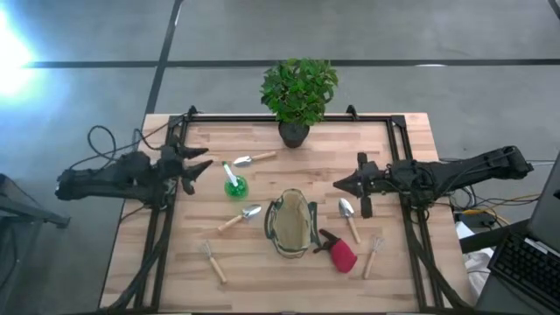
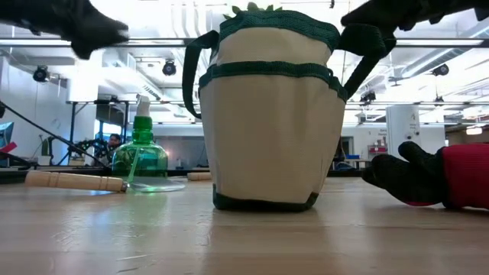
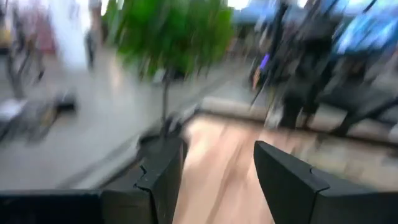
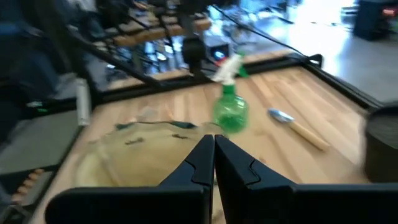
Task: Pick & Place Garden tools in Gardening bag
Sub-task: Put the green spray bottle into the green gardening bag
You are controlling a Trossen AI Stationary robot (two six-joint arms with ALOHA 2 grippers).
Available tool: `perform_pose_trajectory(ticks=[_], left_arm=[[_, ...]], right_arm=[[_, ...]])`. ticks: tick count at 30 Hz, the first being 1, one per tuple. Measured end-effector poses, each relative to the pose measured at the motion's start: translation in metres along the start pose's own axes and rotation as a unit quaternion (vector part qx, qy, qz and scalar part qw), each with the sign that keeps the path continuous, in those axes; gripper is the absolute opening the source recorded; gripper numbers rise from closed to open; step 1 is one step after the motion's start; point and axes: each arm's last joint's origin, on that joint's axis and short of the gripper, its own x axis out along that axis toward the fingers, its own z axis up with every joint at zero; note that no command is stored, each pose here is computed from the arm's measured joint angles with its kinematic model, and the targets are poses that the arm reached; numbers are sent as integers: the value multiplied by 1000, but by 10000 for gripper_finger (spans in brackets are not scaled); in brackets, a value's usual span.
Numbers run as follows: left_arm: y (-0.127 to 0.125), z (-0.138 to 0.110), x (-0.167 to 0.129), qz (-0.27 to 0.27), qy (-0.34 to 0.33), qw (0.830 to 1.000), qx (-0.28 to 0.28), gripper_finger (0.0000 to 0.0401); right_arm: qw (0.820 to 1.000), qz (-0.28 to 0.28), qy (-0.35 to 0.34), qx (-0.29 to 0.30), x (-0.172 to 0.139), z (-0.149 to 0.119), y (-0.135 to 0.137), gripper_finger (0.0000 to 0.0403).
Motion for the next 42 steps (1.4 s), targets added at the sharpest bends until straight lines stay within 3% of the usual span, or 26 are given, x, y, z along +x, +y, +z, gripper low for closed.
perform_pose_trajectory(ticks=[5,14,24,35,42], left_arm=[[-2,-24,9,30,129,991,-30,202],[-7,-69,29,97,200,974,-34,201],[-10,-91,35,116,161,980,2,169],[-9,-115,37,109,150,982,25,170],[-9,-118,39,110,106,984,94,170]], right_arm=[[1000,-26,4,8,-7,-4,-4,8],[999,-37,-10,38,-17,-12,-9,8],[998,-47,-22,36,-20,-11,-10,8],[998,-60,-25,24,-19,-10,-11,8],[998,-60,-26,15,-19,-10,-11,8]])
